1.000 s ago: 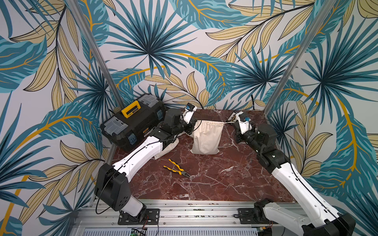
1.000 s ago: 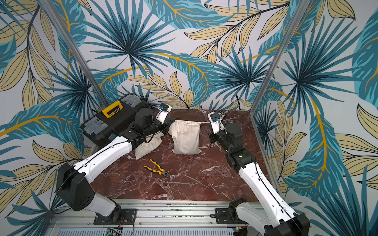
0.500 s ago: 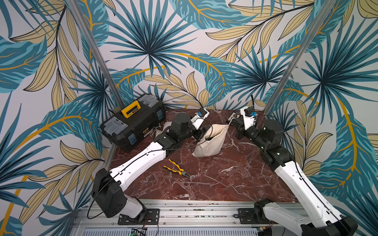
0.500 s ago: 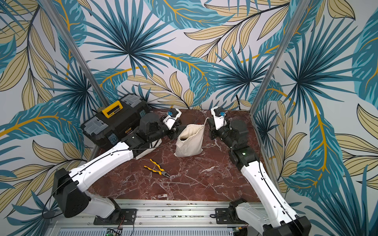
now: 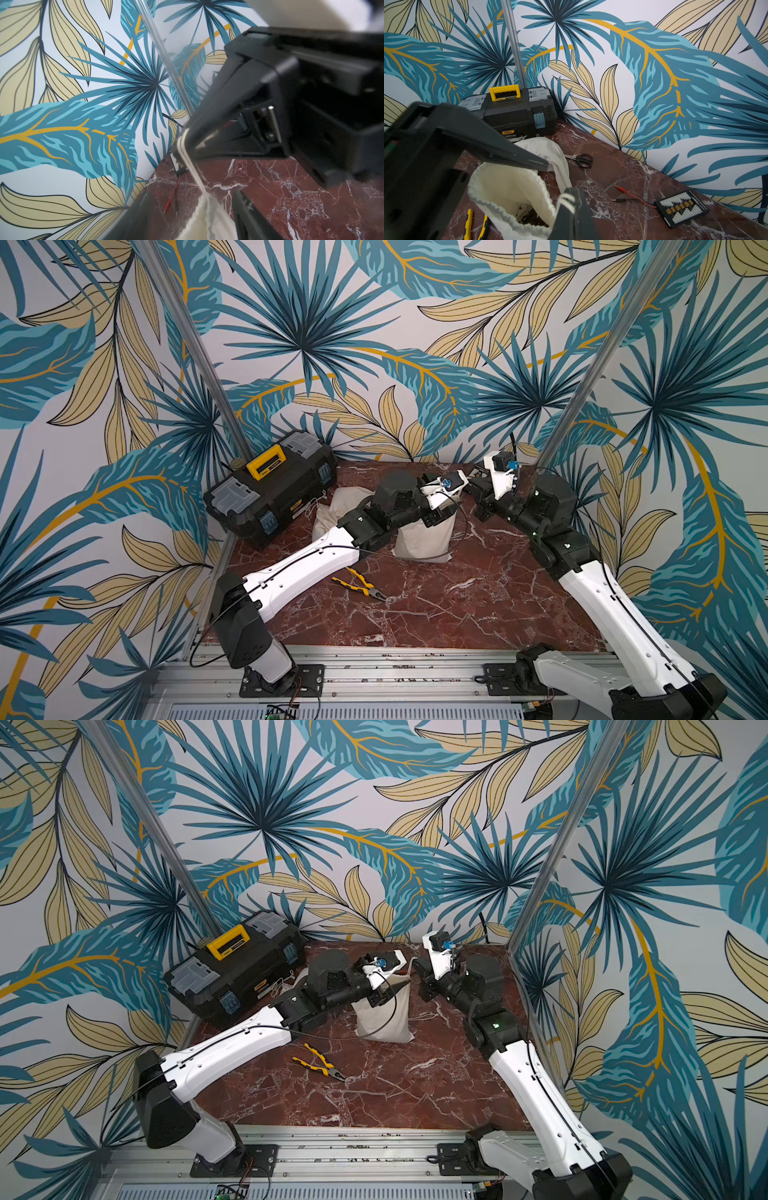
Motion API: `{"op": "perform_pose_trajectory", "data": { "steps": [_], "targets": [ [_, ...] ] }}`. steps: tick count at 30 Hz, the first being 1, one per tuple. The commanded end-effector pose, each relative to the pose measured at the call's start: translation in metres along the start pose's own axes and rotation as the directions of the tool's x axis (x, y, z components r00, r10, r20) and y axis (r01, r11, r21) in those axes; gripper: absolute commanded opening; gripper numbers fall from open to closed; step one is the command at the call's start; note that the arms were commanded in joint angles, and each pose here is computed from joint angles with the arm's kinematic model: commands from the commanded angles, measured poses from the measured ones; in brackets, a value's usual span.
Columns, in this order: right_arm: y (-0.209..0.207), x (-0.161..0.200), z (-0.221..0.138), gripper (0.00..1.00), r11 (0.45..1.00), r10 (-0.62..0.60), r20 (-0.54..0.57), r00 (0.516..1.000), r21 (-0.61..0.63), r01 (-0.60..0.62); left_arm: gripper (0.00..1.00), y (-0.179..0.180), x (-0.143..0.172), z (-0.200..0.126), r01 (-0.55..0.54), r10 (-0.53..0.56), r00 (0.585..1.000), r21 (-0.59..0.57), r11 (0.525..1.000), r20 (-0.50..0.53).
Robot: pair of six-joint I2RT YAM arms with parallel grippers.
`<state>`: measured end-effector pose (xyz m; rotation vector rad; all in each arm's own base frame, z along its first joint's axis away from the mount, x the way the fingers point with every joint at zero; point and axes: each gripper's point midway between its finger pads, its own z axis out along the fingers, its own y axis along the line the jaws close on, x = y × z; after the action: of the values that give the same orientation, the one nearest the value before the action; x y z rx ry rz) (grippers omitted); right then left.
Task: Close the soil bag
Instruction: Frap the soil bag at the center of the board.
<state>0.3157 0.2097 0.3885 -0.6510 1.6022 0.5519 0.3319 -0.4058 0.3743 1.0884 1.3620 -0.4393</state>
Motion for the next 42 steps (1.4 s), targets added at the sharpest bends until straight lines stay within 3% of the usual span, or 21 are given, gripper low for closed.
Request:
{"op": "perform_pose_trajectory", "data": {
  "steps": [1, 4, 8, 10, 14, 20, 33, 38, 42],
  "targets": [
    [0.004, -0.024, -0.003, 0.00, 1.000, -0.007, 0.064, 0.998, -0.015, 0.008, 0.57, 0.000, 0.003, 0.017, -0.038, 0.038, 0.999, 0.015, 0.999, -0.026],
    [0.002, -0.024, -0.003, 0.00, 1.000, -0.018, 0.061, 0.998, -0.003, 0.018, 0.50, -0.007, 0.014, 0.028, -0.038, 0.041, 0.998, 0.052, 0.998, -0.055],
    [-0.004, -0.025, -0.005, 0.00, 0.999, -0.017, 0.055, 0.998, 0.033, 0.016, 0.33, -0.008, 0.031, 0.034, -0.028, 0.031, 0.995, 0.032, 0.999, -0.093],
    [-0.008, -0.030, -0.011, 0.00, 0.998, -0.014, 0.061, 0.998, 0.067, 0.010, 0.22, 0.002, 0.041, 0.033, -0.027, 0.023, 0.991, -0.028, 0.999, -0.134],
    [-0.018, -0.041, -0.038, 0.00, 0.986, -0.021, 0.096, 0.995, 0.166, 0.005, 0.10, 0.026, 0.073, 0.030, -0.069, 0.022, 0.969, -0.186, 0.980, -0.245],
    [-0.034, -0.059, -0.099, 0.00, 0.938, -0.024, 0.182, 0.983, 0.345, -0.041, 0.08, 0.057, 0.133, 0.025, -0.155, -0.019, 0.893, -0.347, 0.925, -0.449],
    [-0.049, -0.062, -0.211, 0.00, 0.807, -0.024, 0.396, 0.918, 0.549, -0.216, 0.15, 0.114, 0.235, -0.011, -0.156, -0.232, 0.769, -0.527, 0.835, -0.596],
    [-0.057, -0.050, -0.227, 0.00, 0.760, -0.031, 0.425, 0.905, 0.598, -0.255, 0.13, 0.123, 0.258, -0.018, -0.133, -0.279, 0.741, -0.540, 0.831, -0.612],
    [-0.057, -0.039, -0.211, 0.00, 0.775, -0.011, 0.402, 0.915, 0.582, -0.246, 0.05, 0.128, 0.266, -0.024, -0.112, -0.307, 0.732, -0.552, 0.826, -0.608]
  ]
}}
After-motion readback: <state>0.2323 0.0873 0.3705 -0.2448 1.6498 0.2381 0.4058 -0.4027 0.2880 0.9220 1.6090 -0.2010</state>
